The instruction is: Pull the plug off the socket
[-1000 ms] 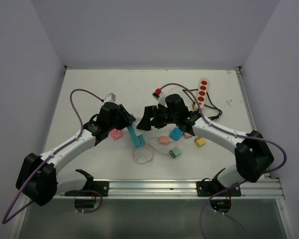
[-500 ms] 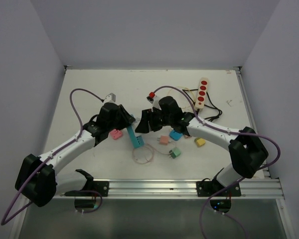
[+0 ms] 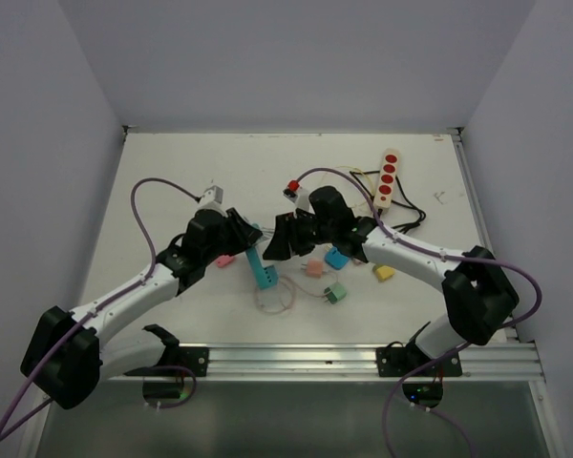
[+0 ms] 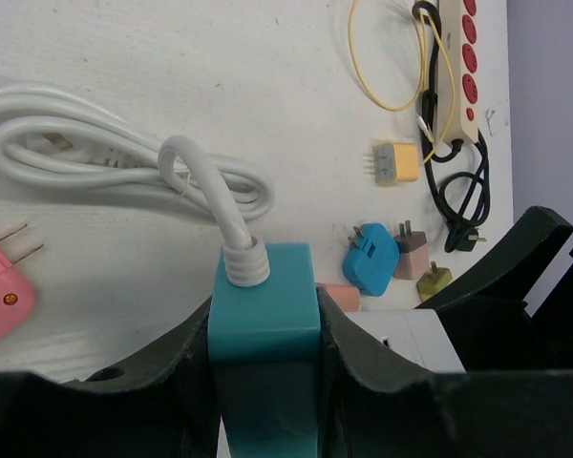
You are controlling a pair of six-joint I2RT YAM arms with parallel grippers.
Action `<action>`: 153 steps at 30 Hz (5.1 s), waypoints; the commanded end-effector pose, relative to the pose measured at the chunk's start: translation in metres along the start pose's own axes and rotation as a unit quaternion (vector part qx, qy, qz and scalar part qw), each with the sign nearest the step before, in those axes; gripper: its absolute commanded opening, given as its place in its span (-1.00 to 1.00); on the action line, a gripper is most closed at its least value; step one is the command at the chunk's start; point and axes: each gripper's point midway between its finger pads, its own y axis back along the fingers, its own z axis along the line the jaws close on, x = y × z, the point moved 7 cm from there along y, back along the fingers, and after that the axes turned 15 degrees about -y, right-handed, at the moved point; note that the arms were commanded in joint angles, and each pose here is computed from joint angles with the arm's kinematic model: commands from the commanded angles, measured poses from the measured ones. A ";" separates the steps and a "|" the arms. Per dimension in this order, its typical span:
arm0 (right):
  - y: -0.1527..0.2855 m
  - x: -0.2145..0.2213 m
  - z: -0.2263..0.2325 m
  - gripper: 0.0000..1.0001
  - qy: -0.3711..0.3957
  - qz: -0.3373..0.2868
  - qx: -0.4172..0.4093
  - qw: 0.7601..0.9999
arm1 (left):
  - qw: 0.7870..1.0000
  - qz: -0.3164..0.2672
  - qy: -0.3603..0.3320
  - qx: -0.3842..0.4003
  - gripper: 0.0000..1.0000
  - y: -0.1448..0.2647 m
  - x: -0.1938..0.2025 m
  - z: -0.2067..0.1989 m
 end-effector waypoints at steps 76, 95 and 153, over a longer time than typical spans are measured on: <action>0.082 -0.037 -0.096 -1.00 -0.073 -0.124 0.144 0.979 | 0.996 -0.065 -0.048 0.028 -1.00 -0.111 -0.129 0.000; 0.033 -0.045 -0.130 0.22 -0.081 -0.102 0.140 0.982 | 0.999 -0.021 -0.012 0.032 -0.39 -0.146 -0.072 0.070; 0.422 0.081 0.033 0.98 0.073 -0.623 0.295 0.721 | 0.890 -0.336 -0.103 -0.292 0.99 0.322 -0.160 0.025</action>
